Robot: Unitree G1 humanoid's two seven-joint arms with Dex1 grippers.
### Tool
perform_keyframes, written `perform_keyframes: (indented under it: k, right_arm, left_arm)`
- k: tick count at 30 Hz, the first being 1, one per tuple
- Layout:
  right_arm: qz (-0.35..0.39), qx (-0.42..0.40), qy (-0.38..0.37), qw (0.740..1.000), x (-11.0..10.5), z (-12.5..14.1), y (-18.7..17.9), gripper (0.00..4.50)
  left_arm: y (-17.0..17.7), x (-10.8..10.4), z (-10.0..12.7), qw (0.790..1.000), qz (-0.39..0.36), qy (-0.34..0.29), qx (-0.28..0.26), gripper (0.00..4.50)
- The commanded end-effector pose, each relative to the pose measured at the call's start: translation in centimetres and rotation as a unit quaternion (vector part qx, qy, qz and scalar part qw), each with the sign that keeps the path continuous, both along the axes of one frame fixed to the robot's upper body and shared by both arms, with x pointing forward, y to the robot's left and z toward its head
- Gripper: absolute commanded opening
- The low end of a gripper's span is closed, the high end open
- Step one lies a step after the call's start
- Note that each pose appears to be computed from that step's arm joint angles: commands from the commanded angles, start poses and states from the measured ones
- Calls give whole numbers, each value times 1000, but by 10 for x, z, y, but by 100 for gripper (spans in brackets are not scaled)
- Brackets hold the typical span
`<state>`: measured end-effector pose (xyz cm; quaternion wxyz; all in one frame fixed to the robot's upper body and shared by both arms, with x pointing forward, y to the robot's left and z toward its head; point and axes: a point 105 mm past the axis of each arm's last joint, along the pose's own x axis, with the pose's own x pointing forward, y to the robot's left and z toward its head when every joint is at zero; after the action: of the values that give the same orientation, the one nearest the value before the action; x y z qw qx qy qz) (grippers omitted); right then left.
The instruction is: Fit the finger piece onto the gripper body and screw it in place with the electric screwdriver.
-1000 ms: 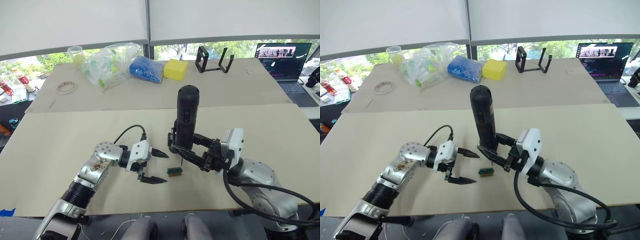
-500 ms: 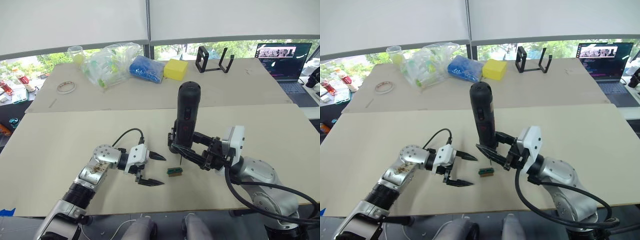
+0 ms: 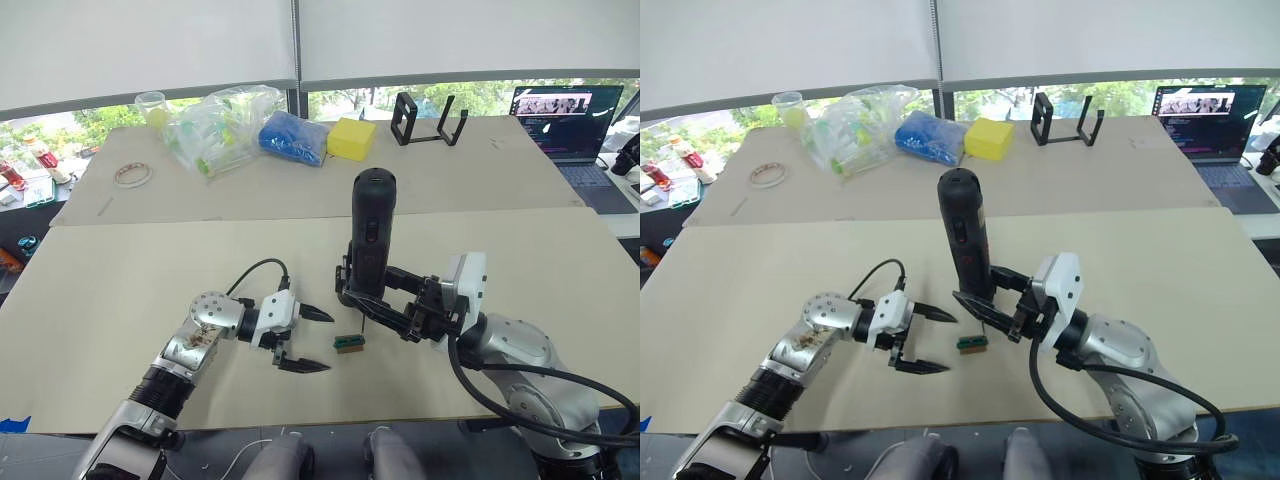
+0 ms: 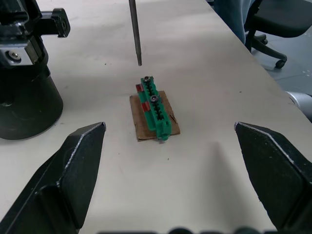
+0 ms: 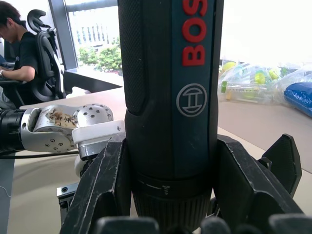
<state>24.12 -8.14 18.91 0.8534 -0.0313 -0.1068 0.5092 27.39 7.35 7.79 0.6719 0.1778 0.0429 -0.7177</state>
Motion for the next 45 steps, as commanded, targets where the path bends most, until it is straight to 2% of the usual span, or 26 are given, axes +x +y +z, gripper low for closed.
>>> perform_keyframes:
  k: [1,24,45]
  right_arm:
    - [17,17,-24,999,-8,13,3,191]
    - [26,14,-17,999,-9,10,4,191]
    - [23,10,-19,999,-6,8,4,191]
  left_arm:
    - [-1,-1,3,1000,-6,-14,-4,450]
    - [-5,-1,16,1000,-11,-20,-15,450]
    - [-3,1,8,1000,-9,-20,-11,450]
